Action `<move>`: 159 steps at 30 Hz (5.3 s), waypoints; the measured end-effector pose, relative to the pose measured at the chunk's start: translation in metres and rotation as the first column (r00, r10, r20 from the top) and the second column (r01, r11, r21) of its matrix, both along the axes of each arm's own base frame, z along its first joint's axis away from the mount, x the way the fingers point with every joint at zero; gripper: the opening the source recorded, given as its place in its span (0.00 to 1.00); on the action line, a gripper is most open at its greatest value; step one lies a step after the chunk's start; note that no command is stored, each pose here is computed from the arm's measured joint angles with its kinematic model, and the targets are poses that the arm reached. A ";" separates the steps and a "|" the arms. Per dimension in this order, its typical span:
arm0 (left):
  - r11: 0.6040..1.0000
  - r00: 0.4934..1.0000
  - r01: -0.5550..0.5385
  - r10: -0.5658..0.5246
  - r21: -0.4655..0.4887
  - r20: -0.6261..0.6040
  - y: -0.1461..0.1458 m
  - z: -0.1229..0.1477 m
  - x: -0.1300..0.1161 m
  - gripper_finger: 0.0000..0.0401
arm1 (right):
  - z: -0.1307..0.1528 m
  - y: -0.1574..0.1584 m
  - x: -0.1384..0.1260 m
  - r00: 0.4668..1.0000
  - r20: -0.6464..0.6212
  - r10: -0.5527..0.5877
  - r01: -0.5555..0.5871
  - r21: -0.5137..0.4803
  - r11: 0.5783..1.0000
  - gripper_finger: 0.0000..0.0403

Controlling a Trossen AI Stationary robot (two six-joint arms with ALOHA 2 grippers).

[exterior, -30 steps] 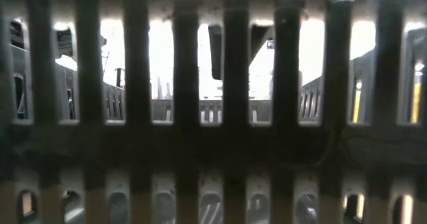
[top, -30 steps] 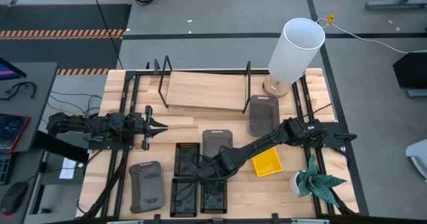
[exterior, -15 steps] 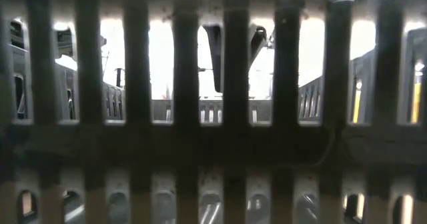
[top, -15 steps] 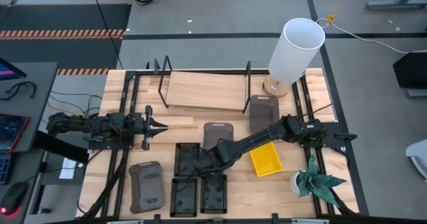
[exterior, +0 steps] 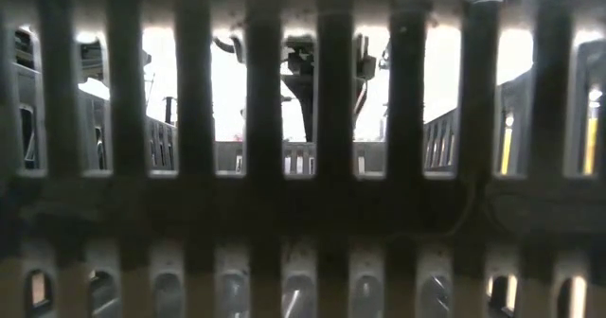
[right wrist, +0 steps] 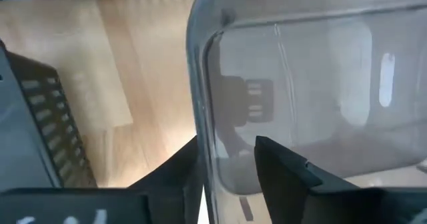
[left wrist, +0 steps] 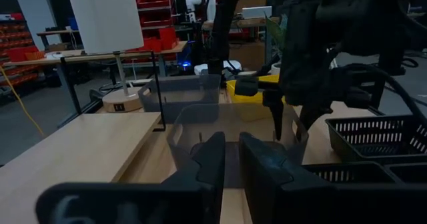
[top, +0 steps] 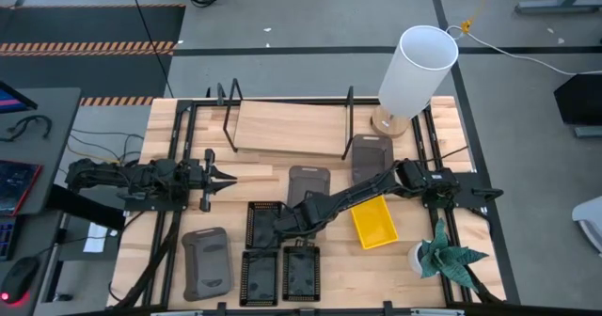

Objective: Stack baskets on shelf by color
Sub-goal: Stack the center black transparent bin on the top of the top right black transparent bin, then stack the bottom black transparent bin on top of the other stacked black transparent bins

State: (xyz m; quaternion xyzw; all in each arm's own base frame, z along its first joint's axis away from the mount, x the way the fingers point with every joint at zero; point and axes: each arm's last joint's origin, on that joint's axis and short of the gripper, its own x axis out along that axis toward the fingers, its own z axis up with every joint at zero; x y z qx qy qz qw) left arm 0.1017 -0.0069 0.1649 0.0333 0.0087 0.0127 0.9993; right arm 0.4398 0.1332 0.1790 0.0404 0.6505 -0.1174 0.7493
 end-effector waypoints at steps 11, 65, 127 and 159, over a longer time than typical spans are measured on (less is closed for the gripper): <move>1.000 1.000 0.000 0.000 0.000 -0.001 0.000 0.000 0.000 0.15 | -0.010 -0.001 -0.002 1.000 -0.021 -0.003 0.003 0.030 1.000 0.02; 1.000 1.000 0.000 0.000 0.000 -0.001 0.000 0.000 0.000 0.14 | 0.140 0.025 -0.155 0.995 -0.093 0.038 -0.037 0.014 0.999 0.01; 1.000 1.000 0.000 0.000 0.000 -0.001 0.000 0.000 0.000 0.14 | 0.085 -0.101 -0.208 0.995 -0.098 0.030 -0.031 -0.011 0.999 0.30; 0.998 0.998 0.006 -0.002 -0.061 0.059 0.000 0.006 0.000 0.13 | 0.149 -0.133 -0.212 0.462 0.850 0.254 -0.093 -0.239 0.967 0.18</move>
